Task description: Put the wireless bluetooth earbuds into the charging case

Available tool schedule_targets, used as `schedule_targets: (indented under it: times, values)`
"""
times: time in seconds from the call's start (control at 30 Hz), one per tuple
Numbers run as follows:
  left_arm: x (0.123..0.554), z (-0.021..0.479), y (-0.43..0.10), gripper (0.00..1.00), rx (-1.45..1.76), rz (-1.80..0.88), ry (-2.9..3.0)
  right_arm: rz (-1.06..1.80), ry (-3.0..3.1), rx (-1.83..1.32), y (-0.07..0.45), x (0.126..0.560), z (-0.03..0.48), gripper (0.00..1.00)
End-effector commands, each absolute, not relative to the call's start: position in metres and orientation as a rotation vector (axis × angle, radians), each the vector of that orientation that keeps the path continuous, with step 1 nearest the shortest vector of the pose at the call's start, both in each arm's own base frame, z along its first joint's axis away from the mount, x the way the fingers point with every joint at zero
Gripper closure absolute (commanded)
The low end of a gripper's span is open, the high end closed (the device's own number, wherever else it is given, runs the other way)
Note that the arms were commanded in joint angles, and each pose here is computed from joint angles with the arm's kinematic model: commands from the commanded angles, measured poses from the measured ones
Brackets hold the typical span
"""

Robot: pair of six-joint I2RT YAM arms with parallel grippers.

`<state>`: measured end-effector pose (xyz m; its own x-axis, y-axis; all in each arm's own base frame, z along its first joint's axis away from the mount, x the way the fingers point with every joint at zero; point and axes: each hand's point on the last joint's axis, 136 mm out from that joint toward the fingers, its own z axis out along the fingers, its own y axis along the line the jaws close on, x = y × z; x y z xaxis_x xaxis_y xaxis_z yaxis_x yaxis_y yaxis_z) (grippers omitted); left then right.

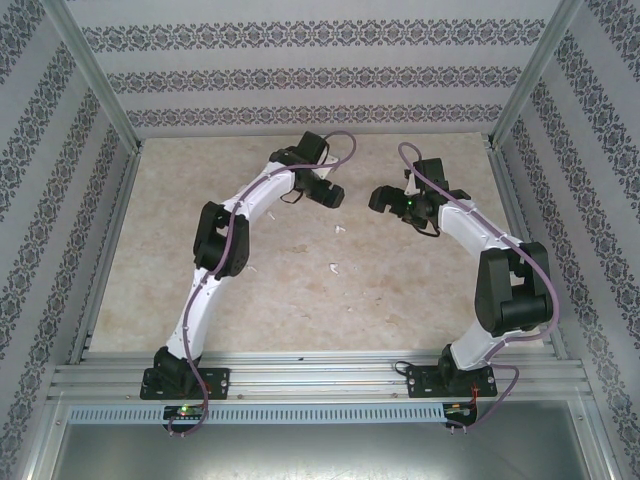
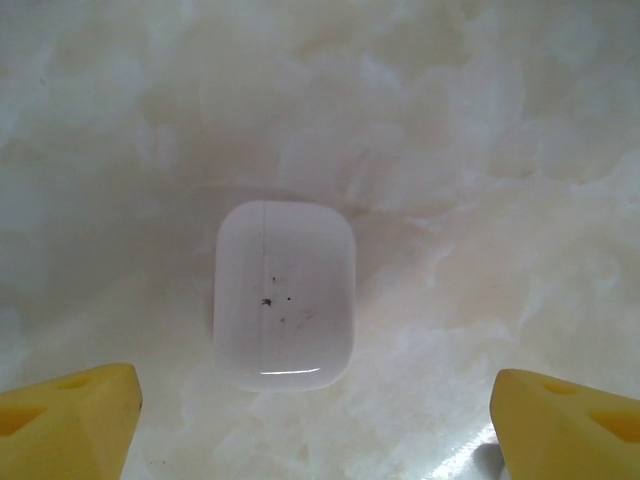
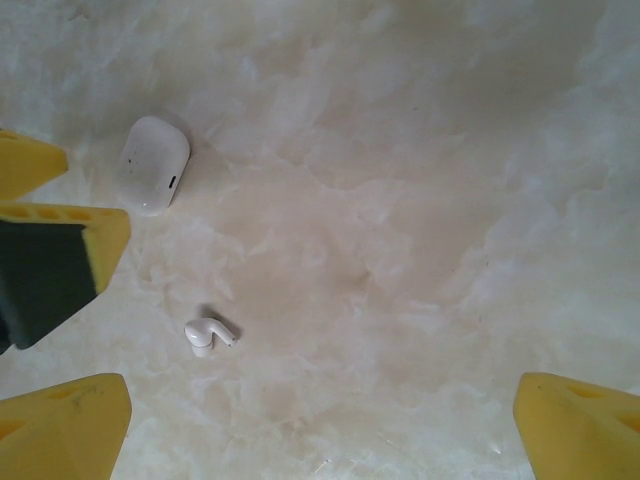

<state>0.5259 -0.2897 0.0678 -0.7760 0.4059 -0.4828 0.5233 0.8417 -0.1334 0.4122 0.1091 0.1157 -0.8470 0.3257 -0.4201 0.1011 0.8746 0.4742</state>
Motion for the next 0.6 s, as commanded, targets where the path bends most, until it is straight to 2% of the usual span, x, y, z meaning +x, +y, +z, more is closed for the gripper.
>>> schedule_targets:
  times: [0.0, 0.1, 0.43, 0.57]
  values:
    - [0.521, 0.059, -0.281, 0.16, 0.699, -0.316, 2.642, 0.621, 2.565, 0.308, 0.106, 0.403, 0.114, 0.02]
    - [0.526, 0.052, -0.286, 0.23, 0.703, -0.338, 2.646, 0.627, 2.559, 0.304, 0.105, 0.402, 0.116, 0.02]
    - [0.538, 0.034, -0.288, 0.24, 0.719, -0.304, 2.619, 0.623, 2.556, 0.28, 0.104, 0.4, 0.121, 0.02]
    - [0.539, 0.025, -0.289, 0.3, 0.722, -0.307, 2.625, 0.63, 2.556, 0.277, 0.104, 0.399, 0.124, 0.02]
